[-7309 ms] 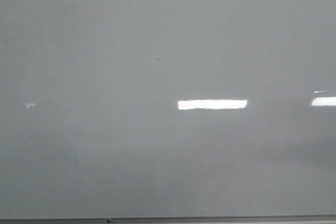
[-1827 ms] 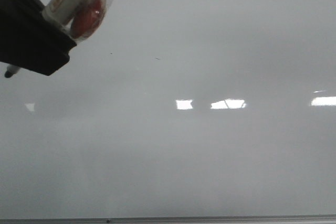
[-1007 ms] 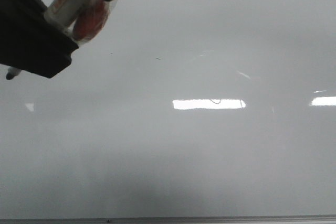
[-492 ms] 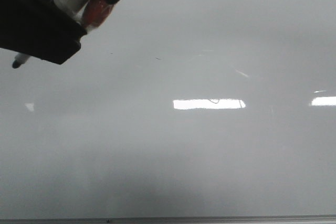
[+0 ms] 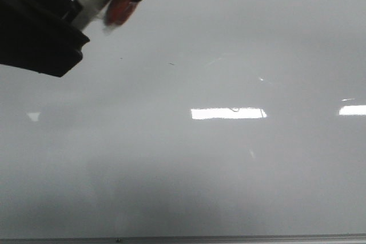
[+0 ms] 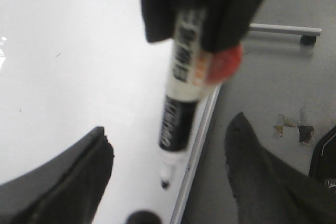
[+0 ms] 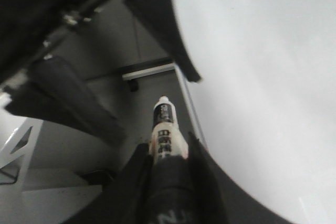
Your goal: Write number 7 on whiteboard
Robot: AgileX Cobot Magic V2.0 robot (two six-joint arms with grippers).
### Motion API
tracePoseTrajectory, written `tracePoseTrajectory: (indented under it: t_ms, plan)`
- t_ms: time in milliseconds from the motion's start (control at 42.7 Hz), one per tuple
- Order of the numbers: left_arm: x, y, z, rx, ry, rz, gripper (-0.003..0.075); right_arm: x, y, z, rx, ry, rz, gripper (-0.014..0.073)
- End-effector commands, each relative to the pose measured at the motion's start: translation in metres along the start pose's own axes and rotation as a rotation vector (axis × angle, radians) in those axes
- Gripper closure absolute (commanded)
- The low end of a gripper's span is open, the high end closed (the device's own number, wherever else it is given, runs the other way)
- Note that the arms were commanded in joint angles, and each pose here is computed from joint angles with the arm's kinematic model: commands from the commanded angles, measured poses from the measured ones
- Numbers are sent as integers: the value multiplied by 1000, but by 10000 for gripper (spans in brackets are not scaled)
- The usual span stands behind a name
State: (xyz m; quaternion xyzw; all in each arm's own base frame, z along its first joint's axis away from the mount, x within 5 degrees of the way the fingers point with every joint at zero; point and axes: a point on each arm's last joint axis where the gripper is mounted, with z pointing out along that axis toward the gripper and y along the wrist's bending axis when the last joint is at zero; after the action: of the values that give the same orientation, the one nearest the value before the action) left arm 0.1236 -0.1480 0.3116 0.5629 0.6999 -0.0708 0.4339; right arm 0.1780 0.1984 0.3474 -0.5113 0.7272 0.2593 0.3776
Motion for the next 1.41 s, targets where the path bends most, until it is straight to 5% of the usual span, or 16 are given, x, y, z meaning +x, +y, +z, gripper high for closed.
tracePoseTrajectory:
  t_ms: [0, 305, 492, 726, 1125, 1382]
  plan:
    - [-7, 5, -21, -66, -138, -20, 254, -7, -16, -28, 146, -129, 54, 663]
    - [36, -20, -74, -102, -382, -182, 565, 42, -33, -58, 417, -332, 353, 663]
    - [57, -33, -88, -100, -469, -234, 740, 59, -33, -54, 460, -354, 437, 663]
    - [58, -34, -91, -98, -493, -249, 741, 57, -37, -48, 433, -339, 468, 663]
    - [58, -34, -91, -98, -493, -249, 741, -2, -92, 34, 320, -245, 420, 663]
    - [58, -34, -91, -98, -493, -249, 741, -9, -119, 72, 314, -213, 434, 663]
